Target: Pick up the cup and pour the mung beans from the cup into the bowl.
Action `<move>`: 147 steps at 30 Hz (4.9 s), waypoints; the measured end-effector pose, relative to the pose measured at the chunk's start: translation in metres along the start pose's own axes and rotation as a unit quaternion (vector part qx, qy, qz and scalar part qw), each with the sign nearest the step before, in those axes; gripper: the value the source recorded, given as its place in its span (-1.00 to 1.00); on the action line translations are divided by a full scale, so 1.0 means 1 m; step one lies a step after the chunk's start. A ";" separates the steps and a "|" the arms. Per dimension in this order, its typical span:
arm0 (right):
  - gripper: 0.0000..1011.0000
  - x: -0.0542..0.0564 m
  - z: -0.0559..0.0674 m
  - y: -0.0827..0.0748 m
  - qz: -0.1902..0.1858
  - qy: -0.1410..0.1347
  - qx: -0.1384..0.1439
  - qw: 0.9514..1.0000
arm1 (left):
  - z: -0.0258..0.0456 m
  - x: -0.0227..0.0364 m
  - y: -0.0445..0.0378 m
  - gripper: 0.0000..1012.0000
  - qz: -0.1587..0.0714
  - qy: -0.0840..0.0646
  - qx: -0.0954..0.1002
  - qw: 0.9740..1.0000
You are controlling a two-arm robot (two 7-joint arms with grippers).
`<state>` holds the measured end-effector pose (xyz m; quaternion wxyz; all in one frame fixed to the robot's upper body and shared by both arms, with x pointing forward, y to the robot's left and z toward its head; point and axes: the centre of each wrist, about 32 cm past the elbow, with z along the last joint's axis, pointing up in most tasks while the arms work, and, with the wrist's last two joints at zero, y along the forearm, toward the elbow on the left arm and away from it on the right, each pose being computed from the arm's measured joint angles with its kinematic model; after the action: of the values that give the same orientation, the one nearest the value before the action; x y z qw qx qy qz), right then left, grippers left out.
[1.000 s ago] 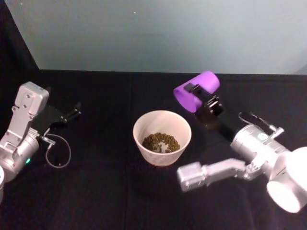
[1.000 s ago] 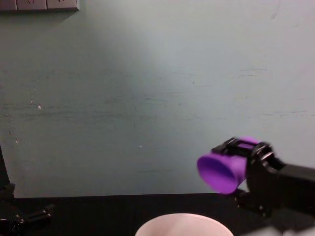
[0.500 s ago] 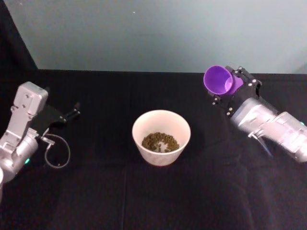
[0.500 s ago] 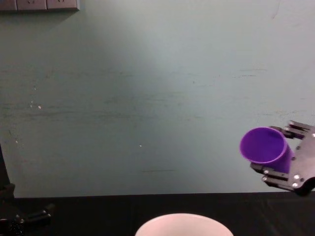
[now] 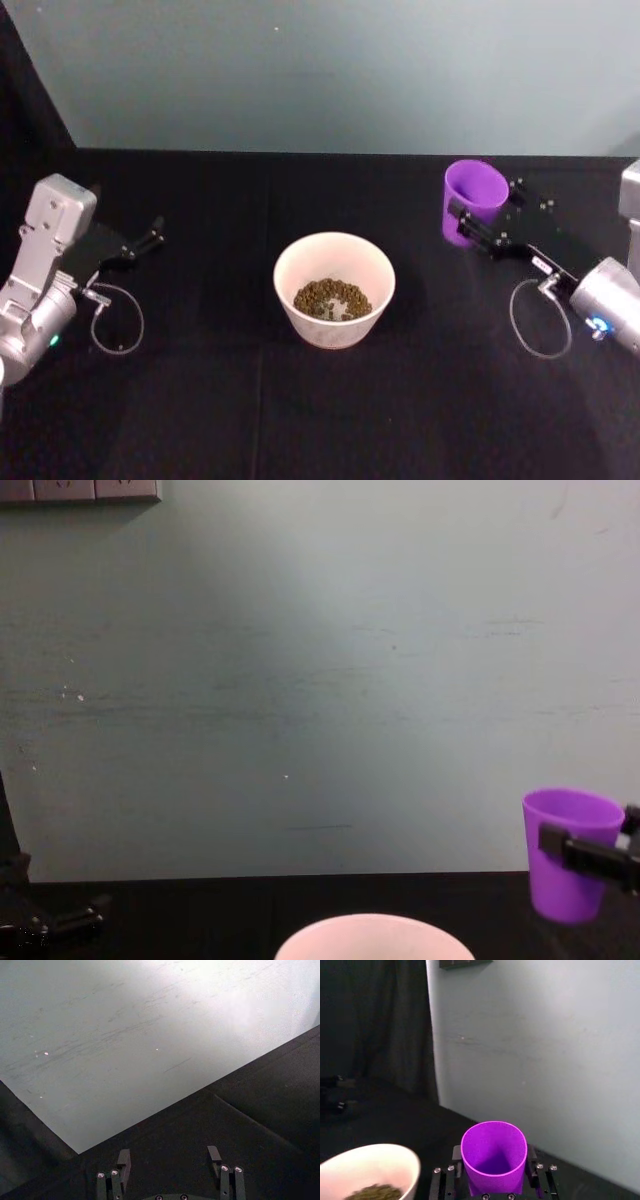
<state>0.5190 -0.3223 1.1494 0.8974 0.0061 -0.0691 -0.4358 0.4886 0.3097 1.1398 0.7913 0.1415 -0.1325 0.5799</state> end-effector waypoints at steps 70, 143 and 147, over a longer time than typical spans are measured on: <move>0.98 -0.005 -0.038 -0.003 0.084 0.041 -0.067 0.993 | 0.0000 0.0000 0.0000 0.98 0.000 0.000 0.000 1.000; 0.98 -0.043 0.005 -0.031 -0.235 -0.044 0.032 0.971 | 0.0000 0.0000 0.0000 0.98 0.000 0.000 0.000 1.000; 0.98 -0.043 0.005 -0.031 -0.235 -0.044 0.032 0.970 | 0.0000 0.0000 0.0000 0.98 0.000 0.000 0.000 1.000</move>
<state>0.4674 -0.3076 1.1467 0.7653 0.0318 -0.1193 -0.6318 0.4886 0.3097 1.1398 0.7913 0.1415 -0.1325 0.5799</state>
